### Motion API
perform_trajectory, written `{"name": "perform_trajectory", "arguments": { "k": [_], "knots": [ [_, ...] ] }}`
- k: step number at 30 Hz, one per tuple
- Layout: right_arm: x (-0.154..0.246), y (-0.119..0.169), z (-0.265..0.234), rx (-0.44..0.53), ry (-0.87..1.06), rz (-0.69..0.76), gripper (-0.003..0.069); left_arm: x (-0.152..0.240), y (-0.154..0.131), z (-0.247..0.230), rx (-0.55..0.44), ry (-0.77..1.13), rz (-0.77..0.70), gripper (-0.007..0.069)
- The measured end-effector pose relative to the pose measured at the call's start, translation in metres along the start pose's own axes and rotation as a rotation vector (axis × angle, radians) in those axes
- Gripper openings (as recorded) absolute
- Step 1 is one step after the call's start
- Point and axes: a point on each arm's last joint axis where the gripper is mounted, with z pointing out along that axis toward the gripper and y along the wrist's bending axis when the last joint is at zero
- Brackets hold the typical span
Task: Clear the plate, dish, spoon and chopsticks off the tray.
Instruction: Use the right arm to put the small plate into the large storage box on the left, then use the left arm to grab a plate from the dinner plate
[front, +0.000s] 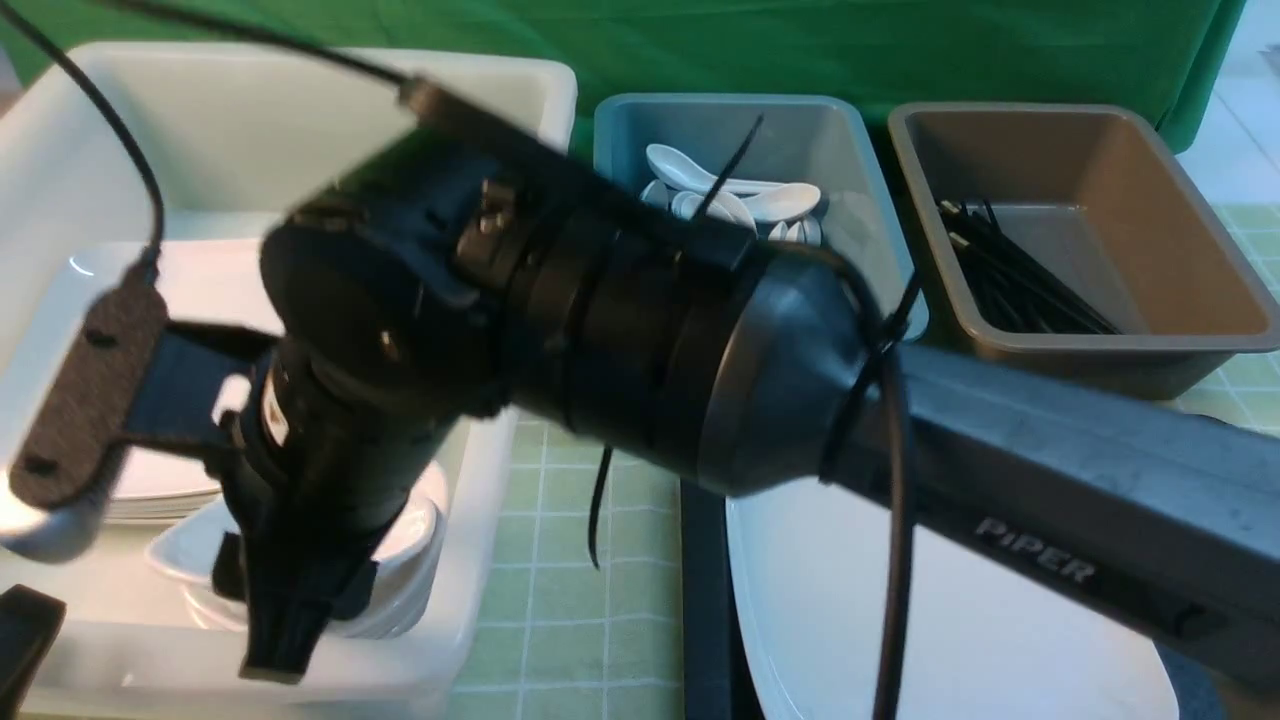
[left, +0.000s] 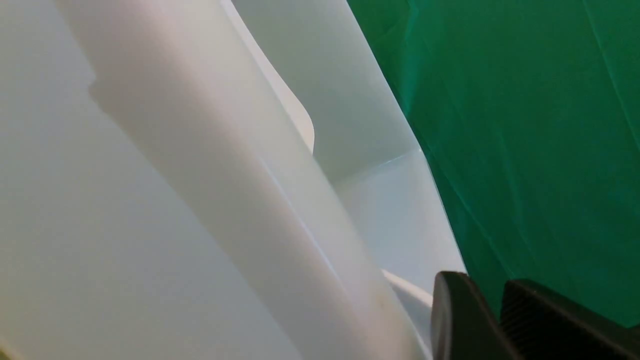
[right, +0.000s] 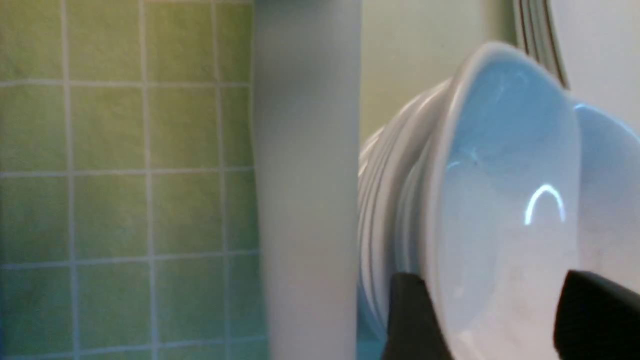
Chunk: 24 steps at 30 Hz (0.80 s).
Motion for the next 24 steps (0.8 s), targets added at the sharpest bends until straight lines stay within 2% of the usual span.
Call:
{"name": "perform_trajectory", "arguments": {
  "k": [5, 9, 11, 13, 14, 16, 17, 19, 20, 24],
  "knots": [
    [-0.014, -0.005, -0.036, 0.018, -0.010, -0.014, 0.0382, 0.000, 0.000, 0.000, 0.002, -0.003, 0.000, 0.0129],
    [-0.020, -0.010, -0.057, 0.076, -0.043, -0.028, 0.0372, 0.000, 0.000, 0.000, 0.002, -0.003, 0.000, 0.0130],
    [-0.019, -0.013, -0.068, 0.125, -0.038, -0.016, 0.0318, 0.000, 0.000, 0.000, 0.002, -0.003, -0.001, 0.0129],
    [-0.017, -0.020, -0.083, 0.210, -0.035, 0.002, 0.0208, 0.000, 0.000, 0.000, 0.002, -0.003, -0.001, 0.0132],
    [-0.017, -0.020, -0.088, 0.221, -0.038, 0.005, 0.0186, 0.000, 0.000, 0.000, 0.002, -0.003, -0.001, 0.0132],
    [-0.014, -0.028, -0.116, 0.344, -0.051, 0.029, 0.0071, 0.000, 0.000, 0.000, 0.002, -0.003, -0.005, 0.0135],
    [-0.012, -0.030, -0.139, 0.401, -0.080, 0.050, 0.0036, 0.000, 0.000, 0.000, 0.003, -0.003, -0.012, 0.0135],
    [-0.007, -0.033, -0.175, 0.468, -0.135, 0.088, 0.0010, 0.000, 0.000, 0.000, 0.004, 0.004, -0.041, 0.0135],
    [-0.007, -0.033, -0.179, 0.473, -0.141, 0.090, 0.0008, 0.000, 0.000, 0.000, 0.005, 0.005, -0.047, 0.0135],
    [0.013, -0.025, -0.257, 0.537, -0.283, 0.173, 0.0000, 0.004, 0.000, 0.000, -0.004, 0.039, -0.078, 0.0135]
  ]
}}
